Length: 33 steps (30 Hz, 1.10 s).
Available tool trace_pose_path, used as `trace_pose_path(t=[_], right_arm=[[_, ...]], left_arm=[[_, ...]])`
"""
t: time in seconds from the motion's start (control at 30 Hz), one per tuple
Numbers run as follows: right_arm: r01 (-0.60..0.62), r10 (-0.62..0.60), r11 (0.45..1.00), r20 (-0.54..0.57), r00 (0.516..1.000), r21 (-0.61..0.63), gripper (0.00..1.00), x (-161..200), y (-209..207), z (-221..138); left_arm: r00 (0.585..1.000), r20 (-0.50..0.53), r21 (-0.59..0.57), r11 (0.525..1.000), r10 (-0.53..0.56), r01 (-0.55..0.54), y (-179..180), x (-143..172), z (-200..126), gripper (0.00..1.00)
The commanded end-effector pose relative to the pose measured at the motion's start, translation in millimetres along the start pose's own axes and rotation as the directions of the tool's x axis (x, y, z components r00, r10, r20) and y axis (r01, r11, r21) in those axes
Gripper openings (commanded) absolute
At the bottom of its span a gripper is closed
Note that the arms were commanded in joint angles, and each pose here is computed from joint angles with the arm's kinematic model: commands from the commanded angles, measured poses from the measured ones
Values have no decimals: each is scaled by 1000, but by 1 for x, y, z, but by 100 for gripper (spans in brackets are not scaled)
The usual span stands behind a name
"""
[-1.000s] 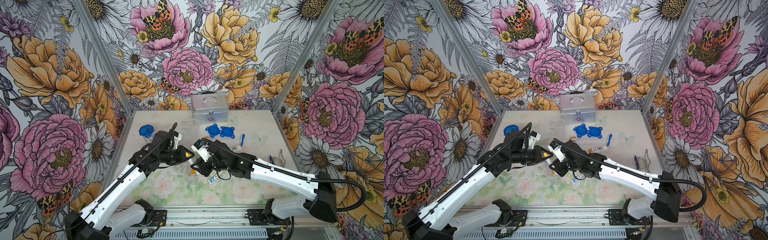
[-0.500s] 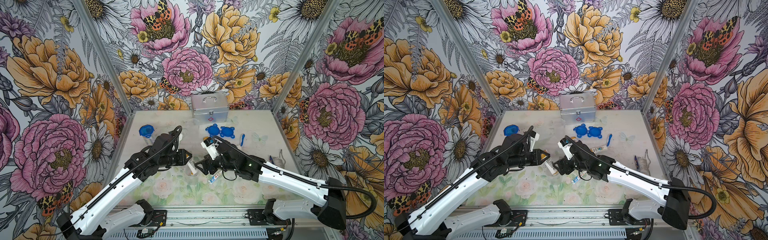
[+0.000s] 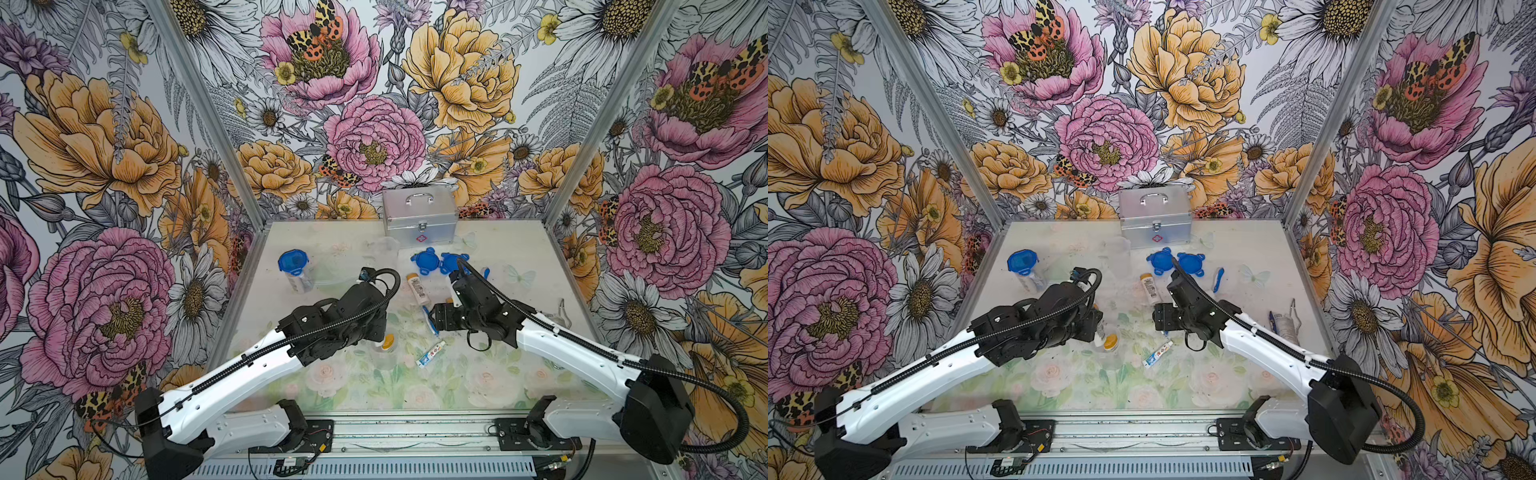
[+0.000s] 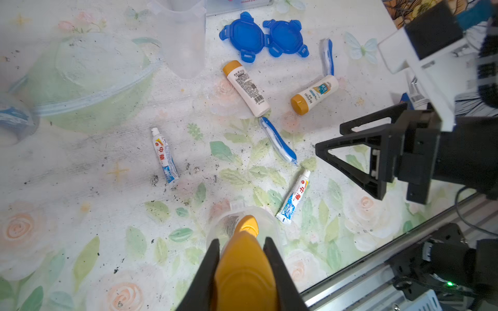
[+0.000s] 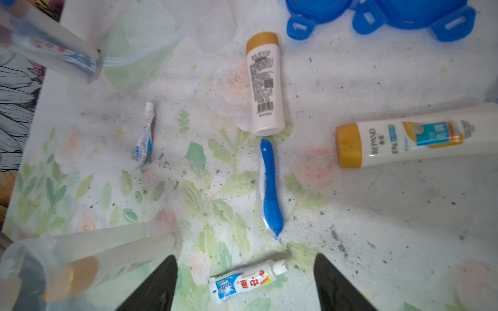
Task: Pack away toiletry kits
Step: Place the toiletry item into the container.
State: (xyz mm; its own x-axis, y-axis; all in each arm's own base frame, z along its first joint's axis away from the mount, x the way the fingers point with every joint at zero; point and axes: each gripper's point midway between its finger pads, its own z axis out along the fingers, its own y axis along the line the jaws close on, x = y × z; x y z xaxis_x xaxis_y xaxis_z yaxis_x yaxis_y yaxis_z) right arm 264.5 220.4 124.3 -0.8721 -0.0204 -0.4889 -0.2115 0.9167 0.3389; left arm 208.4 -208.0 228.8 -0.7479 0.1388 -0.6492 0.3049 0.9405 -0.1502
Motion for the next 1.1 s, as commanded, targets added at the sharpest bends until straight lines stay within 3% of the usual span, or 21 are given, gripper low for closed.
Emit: trace_pose_path(t=[0.0,0.33,0.77,1.07], right_arm=[[-51,52,999,-62,997,20,79,9,-5,10],[-62,66,998,-136,989,30,79,17,-5,31],[-46,64,993,-168,984,110,78,7,-12,65],[-11,49,984,-211,976,178,72,11,-25,96]], left_arm=[[996,73,-70,997,50,-45,6,-15,-6,0],[987,52,-138,980,153,-144,3,-3,7,0],[985,4,-115,979,171,-170,-5,18,24,0],[989,-1,-92,985,150,-149,-8,24,24,16]])
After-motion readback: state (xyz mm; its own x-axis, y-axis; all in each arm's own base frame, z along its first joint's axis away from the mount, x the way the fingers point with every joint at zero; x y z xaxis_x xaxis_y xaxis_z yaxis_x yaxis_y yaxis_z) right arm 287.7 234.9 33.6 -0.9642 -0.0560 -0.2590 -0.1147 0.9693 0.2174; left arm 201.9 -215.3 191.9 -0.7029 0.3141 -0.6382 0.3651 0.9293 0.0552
